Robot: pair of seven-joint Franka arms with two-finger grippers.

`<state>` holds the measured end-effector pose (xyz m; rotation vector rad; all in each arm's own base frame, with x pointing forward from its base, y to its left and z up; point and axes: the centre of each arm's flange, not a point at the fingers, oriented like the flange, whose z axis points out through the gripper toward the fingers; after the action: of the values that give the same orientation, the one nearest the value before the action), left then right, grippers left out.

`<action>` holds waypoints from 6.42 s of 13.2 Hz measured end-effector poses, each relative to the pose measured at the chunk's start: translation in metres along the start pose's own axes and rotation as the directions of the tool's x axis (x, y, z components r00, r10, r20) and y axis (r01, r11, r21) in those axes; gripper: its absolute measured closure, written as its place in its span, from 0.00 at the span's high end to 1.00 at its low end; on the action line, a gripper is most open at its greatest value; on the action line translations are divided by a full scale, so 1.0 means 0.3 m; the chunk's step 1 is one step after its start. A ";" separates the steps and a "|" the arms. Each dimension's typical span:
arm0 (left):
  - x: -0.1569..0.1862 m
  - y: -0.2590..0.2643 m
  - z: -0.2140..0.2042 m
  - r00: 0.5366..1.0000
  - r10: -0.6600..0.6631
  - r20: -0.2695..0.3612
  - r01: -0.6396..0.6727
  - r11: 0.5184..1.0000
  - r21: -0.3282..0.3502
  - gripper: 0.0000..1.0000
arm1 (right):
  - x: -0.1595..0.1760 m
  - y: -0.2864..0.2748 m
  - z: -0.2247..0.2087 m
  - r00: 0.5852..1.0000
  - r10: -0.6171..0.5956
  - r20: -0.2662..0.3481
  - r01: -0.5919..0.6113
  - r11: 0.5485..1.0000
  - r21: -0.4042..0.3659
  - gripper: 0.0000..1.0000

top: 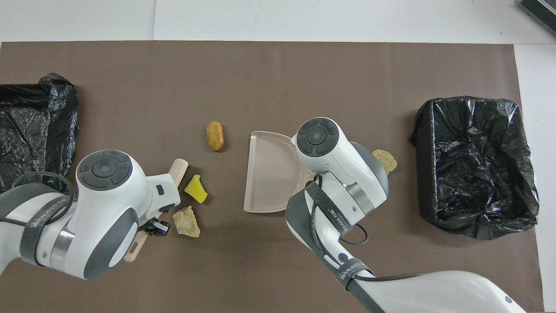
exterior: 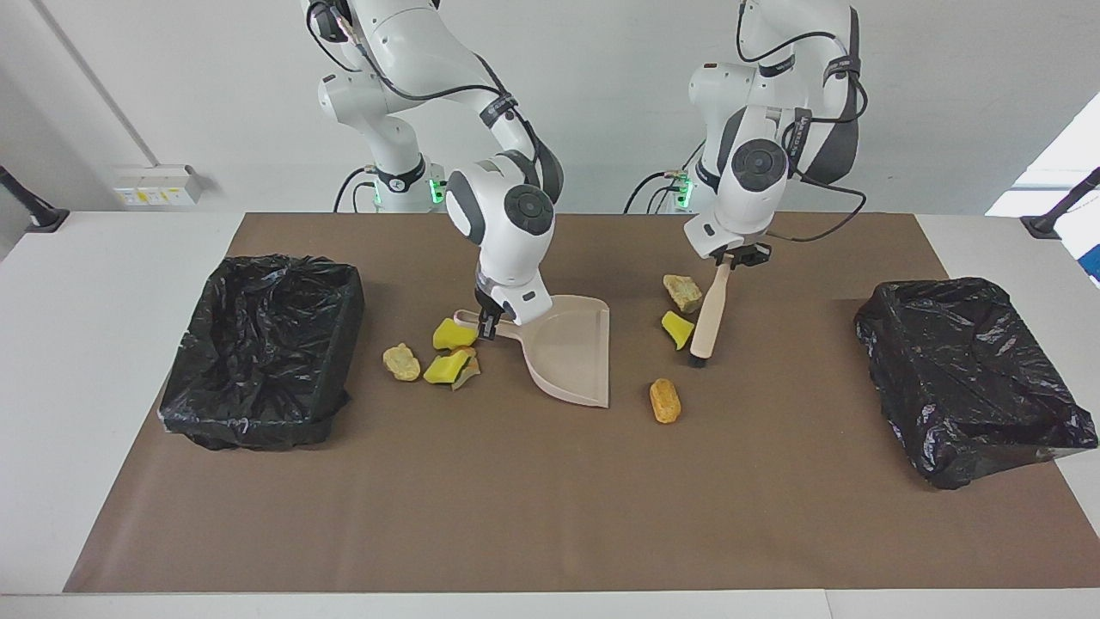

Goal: Sweep and dump trash in bin

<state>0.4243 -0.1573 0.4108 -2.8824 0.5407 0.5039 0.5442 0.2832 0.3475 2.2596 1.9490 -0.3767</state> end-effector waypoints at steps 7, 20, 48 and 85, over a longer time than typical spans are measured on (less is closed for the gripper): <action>-0.244 0.097 0.036 0.881 -0.455 0.130 0.459 0.889 -0.002 0.26 | -0.036 -0.004 0.059 1.000 0.012 -0.016 -0.012 1.000 -0.005 0.33; 0.005 0.316 0.232 0.748 -0.662 0.039 0.645 0.713 -0.276 0.26 | 0.006 -0.058 0.034 1.000 -0.024 0.006 0.024 1.000 -0.011 0.33; 0.198 0.325 -0.041 0.943 -0.260 -0.207 0.190 0.933 -0.306 0.26 | 0.009 -0.105 0.017 0.984 0.168 0.055 -0.168 0.986 -0.002 0.33; 0.274 0.411 0.009 0.963 0.239 -0.122 -0.253 0.960 -0.119 0.26 | 0.014 -0.168 0.026 0.979 0.199 0.044 -0.198 0.980 -0.018 0.33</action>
<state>0.4490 -0.2965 0.3667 -2.9983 0.9265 0.4365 0.4944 0.2930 0.3421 2.3867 1.6791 -0.3857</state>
